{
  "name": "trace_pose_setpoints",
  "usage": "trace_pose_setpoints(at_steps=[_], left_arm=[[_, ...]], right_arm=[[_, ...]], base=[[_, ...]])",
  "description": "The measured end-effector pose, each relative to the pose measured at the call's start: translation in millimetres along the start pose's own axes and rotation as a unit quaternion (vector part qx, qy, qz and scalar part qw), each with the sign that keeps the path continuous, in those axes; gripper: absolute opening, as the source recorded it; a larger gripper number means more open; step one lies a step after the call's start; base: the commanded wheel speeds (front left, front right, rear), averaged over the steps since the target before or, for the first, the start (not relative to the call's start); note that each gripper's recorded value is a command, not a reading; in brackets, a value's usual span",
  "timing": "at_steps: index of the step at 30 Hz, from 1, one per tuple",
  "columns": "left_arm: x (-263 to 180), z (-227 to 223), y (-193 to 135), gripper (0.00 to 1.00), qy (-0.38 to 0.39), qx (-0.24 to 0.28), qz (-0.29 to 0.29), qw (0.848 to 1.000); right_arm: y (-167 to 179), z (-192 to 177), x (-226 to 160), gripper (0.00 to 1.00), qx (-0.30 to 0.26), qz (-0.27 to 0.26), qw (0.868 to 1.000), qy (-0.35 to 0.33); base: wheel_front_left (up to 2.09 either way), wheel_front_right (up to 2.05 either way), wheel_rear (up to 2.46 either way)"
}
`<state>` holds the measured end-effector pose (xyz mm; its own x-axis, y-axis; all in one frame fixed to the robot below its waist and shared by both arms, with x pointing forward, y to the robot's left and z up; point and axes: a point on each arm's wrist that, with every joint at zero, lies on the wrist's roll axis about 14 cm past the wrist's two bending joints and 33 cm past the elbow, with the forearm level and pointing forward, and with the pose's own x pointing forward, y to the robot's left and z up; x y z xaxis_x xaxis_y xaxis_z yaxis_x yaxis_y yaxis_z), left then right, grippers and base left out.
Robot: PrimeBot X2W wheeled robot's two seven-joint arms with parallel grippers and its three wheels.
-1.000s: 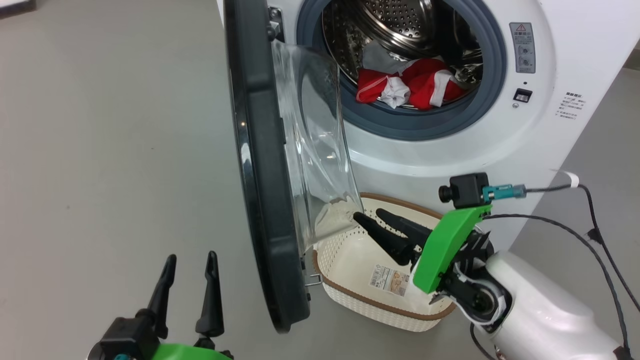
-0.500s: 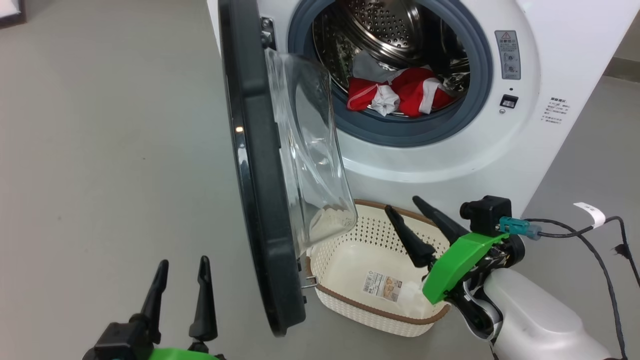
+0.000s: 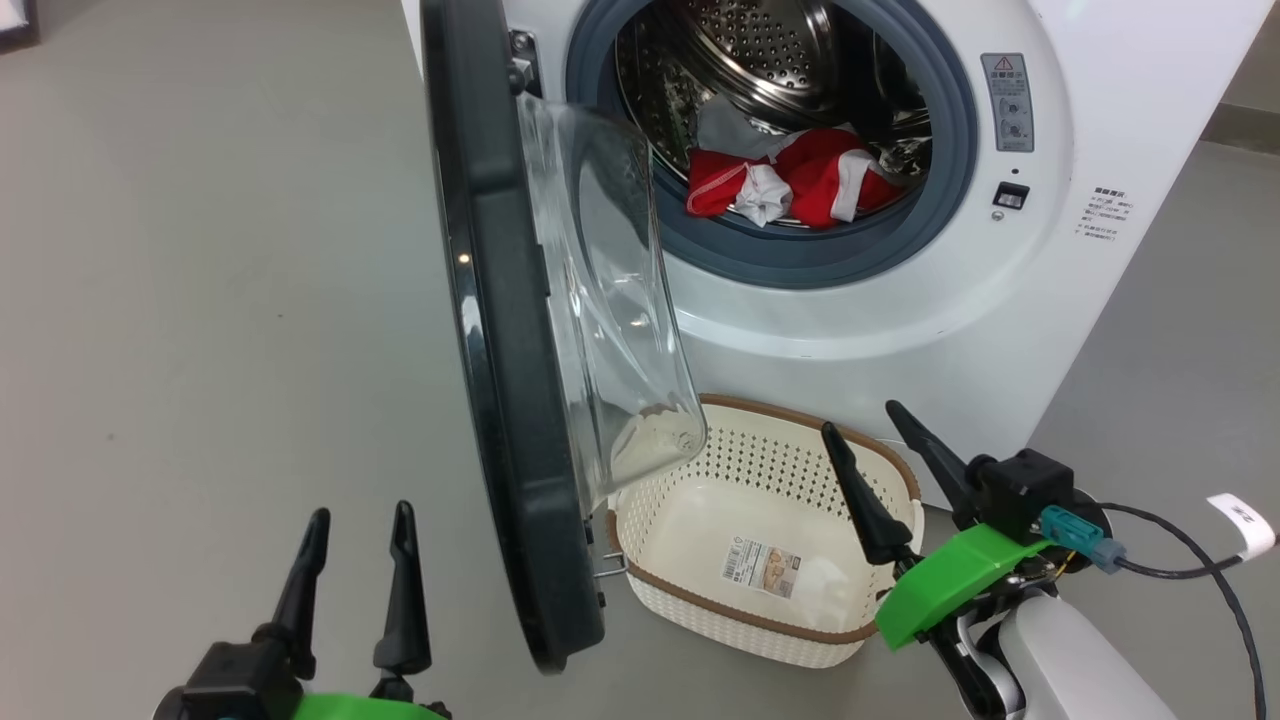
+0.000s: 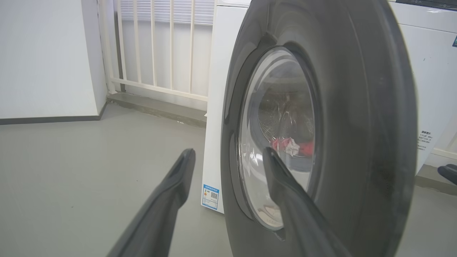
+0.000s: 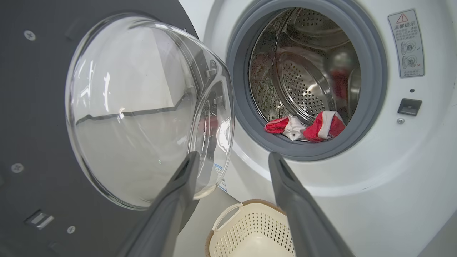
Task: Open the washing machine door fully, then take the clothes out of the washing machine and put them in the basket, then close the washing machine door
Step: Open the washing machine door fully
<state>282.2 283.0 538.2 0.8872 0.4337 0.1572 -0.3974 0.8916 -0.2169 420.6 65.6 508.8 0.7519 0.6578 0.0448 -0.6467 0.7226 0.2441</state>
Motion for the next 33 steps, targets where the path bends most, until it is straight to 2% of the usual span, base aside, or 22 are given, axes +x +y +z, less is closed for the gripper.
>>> trace_pose_setpoints(at_steps=[17, 27, 28, 29, 31, 32, 33], left_arm=[[1.4, 0.2, -2.4, 1.00, -0.001, 0.012, -0.005, 1.000], [1.7, -1.4, -3.0, 1.00, 0.001, 0.013, -0.006, 1.000], [1.5, -1.6, -2.9, 0.97, 0.001, 0.013, -0.006, 1.000], [1.4, -1.7, -2.9, 0.73, 0.001, 0.013, -0.006, 1.000], [0.9, -2.5, -2.8, 0.15, 0.003, 0.014, -0.006, 1.000], [0.7, -2.7, -3.0, 0.00, 0.003, 0.016, -0.007, 1.000], [0.5, -2.6, -3.2, 0.00, 0.003, 0.017, -0.007, 1.000]], right_arm=[[-8.8, -2.9, -28.4, 1.00, -0.003, -0.028, 0.999, -0.016], [-9.3, -1.3, -29.5, 1.00, -0.008, -0.028, 0.999, -0.018], [-9.2, -1.4, -29.5, 1.00, -0.009, -0.028, 0.999, -0.017], [-9.0, -1.3, -29.4, 1.00, -0.009, -0.028, 0.999, -0.017], [-8.4, -1.6, -29.1, 1.00, -0.009, -0.027, 0.999, -0.017], [-8.1, -1.8, -29.0, 1.00, -0.009, -0.027, 0.999, -0.017], [-7.7, -1.8, -28.8, 1.00, -0.009, -0.026, 0.999, -0.017]], base=[[0.00, 0.00, 0.00], [0.00, 0.00, 0.00], [0.00, 0.00, 0.00], [0.00, 0.00, 0.00], [0.00, 0.00, 0.00], [0.00, 0.00, 0.00], [0.00, 0.00, 0.00]])
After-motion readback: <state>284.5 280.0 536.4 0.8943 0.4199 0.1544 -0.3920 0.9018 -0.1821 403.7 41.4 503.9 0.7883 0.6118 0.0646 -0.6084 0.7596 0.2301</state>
